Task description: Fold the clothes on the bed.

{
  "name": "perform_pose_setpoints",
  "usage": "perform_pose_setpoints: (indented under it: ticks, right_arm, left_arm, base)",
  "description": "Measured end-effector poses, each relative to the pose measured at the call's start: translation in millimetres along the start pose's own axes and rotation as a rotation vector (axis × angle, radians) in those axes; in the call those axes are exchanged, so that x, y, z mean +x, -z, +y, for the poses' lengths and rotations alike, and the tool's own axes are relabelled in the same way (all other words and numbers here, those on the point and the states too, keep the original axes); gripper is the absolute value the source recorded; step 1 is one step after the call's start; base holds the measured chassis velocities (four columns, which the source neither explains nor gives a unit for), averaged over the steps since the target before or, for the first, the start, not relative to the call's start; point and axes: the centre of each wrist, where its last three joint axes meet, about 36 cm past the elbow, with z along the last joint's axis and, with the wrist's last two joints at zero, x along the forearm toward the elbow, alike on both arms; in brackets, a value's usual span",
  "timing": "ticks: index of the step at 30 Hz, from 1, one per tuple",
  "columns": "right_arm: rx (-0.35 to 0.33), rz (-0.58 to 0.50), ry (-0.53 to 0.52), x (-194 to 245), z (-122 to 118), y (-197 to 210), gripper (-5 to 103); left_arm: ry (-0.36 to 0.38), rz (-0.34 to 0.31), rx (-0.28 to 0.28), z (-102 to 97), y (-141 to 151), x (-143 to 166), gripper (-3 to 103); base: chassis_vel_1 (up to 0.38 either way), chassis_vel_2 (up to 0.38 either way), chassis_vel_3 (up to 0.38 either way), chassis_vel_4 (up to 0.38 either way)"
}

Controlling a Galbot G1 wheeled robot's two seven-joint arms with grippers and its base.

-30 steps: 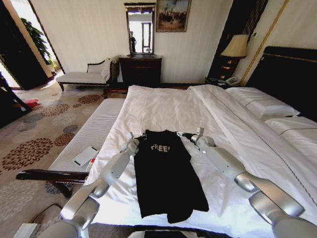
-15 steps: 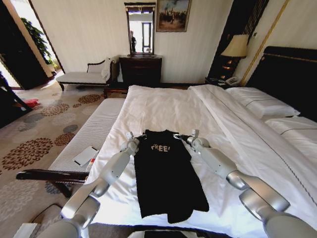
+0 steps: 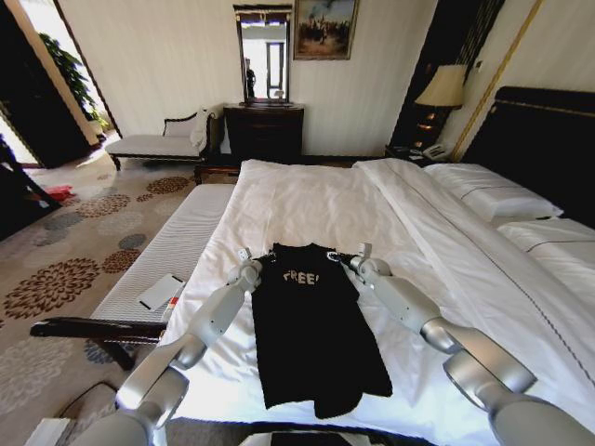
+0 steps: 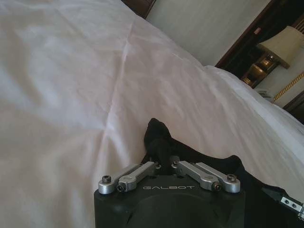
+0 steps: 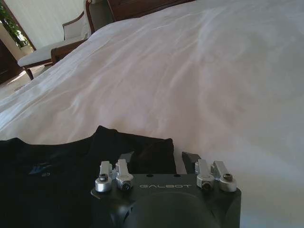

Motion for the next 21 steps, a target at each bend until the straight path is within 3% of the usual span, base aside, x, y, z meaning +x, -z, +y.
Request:
perform_pose_setpoints:
  ticks: [2,5,12,14,16,21]
  right_arm:
    - [0.006,-0.008,-0.007,-1.1,1.5,-0.6,47]
    - [0.007,-0.008,-0.010,-1.9,3.1,-1.5,42]
    - [0.013,-0.002,-0.007,-2.1,6.1,-6.6,10]
    - [0.015,-0.002,-0.006,-1.6,6.3,-6.6,10]
    - [0.020,-0.003,-0.004,-0.3,6.1,-5.9,2]
    - [0.023,-0.006,0.000,0.1,9.4,-5.8,2]
  left_arm:
    - [-0.001,0.000,0.001,-1.1,0.1,-0.7,3]
    - [-0.001,0.000,0.001,-1.6,-0.1,-0.9,3]
    - [0.004,0.001,0.006,1.4,-1.1,0.1,3]
    - [0.006,0.001,0.006,2.3,-1.0,0.4,3]
    - [0.007,-0.001,0.006,3.1,0.0,0.7,3]
    - [0.005,-0.006,0.007,1.9,3.7,0.2,3]
  base:
    - [0.000,0.000,0.000,0.000]
    - [0.000,0.000,0.000,0.000]
    - [0.000,0.000,0.000,0.000]
    - [0.000,0.000,0.000,0.000]
    - [0.000,0.000,0.000,0.000]
    - [0.000,0.000,0.000,0.000]
